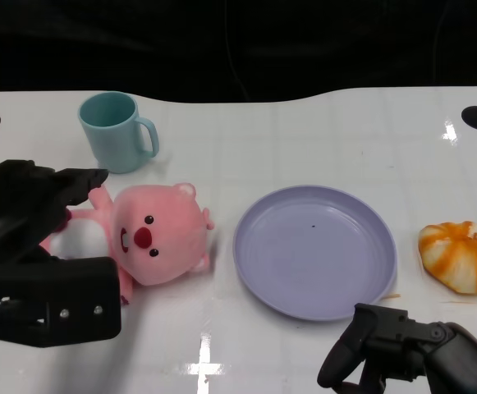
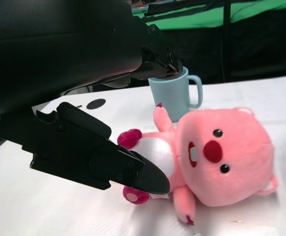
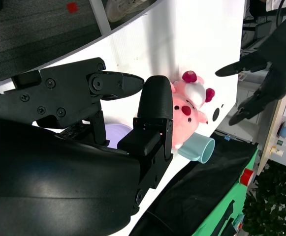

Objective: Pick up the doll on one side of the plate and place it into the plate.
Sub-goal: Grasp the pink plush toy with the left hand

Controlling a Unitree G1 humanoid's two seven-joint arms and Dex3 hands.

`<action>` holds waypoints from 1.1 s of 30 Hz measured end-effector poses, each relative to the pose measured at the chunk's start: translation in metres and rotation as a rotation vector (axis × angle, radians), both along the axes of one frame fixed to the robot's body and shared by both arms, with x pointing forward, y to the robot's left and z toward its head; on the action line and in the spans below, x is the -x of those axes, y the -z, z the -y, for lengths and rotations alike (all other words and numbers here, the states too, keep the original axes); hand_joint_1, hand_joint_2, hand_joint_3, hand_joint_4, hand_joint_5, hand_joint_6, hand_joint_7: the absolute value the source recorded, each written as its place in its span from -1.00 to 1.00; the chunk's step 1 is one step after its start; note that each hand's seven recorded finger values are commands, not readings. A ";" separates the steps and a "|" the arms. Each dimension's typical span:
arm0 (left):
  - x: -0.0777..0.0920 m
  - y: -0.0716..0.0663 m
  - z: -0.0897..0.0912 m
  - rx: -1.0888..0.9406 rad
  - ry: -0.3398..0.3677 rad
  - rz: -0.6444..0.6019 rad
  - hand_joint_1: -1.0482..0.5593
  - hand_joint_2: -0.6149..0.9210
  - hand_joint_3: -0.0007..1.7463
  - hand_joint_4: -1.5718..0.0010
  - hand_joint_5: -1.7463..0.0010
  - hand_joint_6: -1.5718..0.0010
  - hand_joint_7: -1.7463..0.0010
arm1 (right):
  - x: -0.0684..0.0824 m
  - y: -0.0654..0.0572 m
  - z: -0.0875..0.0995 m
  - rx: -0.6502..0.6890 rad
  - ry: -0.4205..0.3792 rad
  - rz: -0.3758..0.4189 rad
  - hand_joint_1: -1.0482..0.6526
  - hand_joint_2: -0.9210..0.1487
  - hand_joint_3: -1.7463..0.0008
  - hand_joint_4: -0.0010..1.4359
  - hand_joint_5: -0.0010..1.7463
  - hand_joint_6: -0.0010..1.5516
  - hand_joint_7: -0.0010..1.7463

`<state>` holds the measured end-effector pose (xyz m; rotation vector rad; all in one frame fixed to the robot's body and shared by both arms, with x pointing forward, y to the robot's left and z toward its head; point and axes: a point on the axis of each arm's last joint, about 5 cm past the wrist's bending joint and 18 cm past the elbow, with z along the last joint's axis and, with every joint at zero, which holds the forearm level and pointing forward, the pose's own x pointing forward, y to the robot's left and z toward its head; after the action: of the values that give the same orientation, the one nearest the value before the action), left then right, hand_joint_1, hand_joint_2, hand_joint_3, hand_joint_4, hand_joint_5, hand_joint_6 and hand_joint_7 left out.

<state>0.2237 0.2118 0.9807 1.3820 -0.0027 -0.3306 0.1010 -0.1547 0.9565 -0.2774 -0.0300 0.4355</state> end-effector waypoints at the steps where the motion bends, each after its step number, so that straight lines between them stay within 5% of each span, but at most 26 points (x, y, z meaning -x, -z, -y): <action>1: -0.003 0.002 0.001 -0.016 0.001 -0.009 -0.53 0.98 -1.00 0.94 0.60 0.69 0.99 | 0.000 0.000 0.000 0.000 0.000 0.001 -0.09 -1.00 0.65 -0.03 0.79 -0.21 0.47; 17: -0.043 0.029 0.024 -0.144 0.009 -0.110 -0.55 1.00 -0.99 0.94 0.67 0.68 1.00 | 0.003 -0.004 -0.001 0.004 0.004 0.002 -0.08 -1.00 0.65 -0.03 0.79 -0.21 0.46; 33: -0.081 0.064 0.044 -0.185 -0.075 -0.263 -0.55 0.97 -0.99 0.74 0.88 0.59 1.00 | 0.007 -0.008 0.000 0.005 0.005 0.000 -0.09 -1.00 0.64 -0.04 0.79 -0.22 0.46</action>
<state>0.3048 0.1681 0.9172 1.5077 0.3027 -0.4563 0.0937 -0.1548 0.9644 -0.2821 -0.0278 0.4305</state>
